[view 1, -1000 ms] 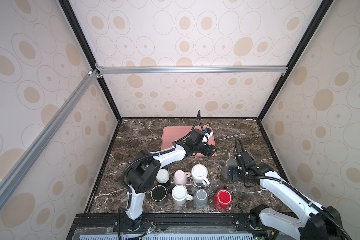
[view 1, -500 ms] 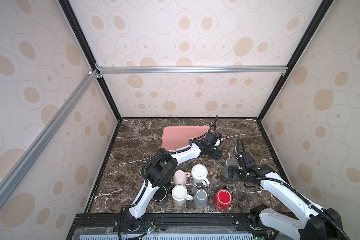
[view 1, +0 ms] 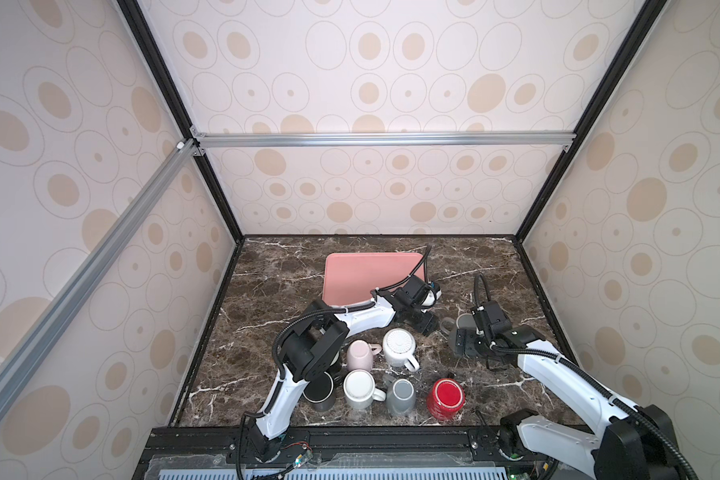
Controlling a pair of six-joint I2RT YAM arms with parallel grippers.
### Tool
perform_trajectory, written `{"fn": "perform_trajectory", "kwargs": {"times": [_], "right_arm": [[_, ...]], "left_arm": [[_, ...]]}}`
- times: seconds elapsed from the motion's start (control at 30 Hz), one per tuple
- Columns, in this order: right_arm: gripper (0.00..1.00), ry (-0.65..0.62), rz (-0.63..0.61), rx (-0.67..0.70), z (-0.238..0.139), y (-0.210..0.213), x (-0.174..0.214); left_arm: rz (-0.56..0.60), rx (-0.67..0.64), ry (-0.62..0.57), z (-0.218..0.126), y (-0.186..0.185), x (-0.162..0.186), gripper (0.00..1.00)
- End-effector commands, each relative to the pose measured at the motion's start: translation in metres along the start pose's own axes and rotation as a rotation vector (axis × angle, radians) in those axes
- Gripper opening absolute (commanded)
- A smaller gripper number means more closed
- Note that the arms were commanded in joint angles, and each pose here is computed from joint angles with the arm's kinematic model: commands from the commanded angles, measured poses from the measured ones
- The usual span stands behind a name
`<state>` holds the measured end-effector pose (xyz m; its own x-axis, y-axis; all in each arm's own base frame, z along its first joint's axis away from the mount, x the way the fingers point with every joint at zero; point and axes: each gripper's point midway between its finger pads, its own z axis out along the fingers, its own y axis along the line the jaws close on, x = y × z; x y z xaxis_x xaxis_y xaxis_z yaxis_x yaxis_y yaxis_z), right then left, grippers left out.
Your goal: Turn the mug right side up
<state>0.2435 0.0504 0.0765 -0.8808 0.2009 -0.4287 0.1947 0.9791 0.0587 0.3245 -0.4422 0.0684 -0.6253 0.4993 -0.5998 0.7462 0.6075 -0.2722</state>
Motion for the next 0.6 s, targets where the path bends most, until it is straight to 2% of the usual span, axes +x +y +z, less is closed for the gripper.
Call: {"fn": "perform_trajectory", "kwargs": {"times": [0.0,0.1,0.23,0.33,0.57], "right_arm": [[0.95,-0.026,0.026,0.003,-0.006,-0.001,-0.009],[0.97,-0.038,0.012,-0.075,-0.018,0.010,-0.011],[0.99,-0.149,0.044,-0.161,-0.043,0.018,-0.026],[0.99,-0.210,0.066,-0.171,-0.055,0.017,-0.040],[1.00,-0.198,0.106,-0.162,-0.043,0.019,-0.063]], "left_arm": [[0.010,0.043,-0.092,-0.024,-0.018,-0.022,0.72],[-0.004,0.031,-0.129,-0.039,-0.018,-0.022,0.74],[-0.031,0.007,-0.200,-0.065,-0.015,-0.027,0.79],[-0.056,-0.004,-0.252,-0.083,-0.012,-0.029,0.82],[-0.063,-0.029,-0.278,-0.102,-0.010,-0.024,0.84]]}}
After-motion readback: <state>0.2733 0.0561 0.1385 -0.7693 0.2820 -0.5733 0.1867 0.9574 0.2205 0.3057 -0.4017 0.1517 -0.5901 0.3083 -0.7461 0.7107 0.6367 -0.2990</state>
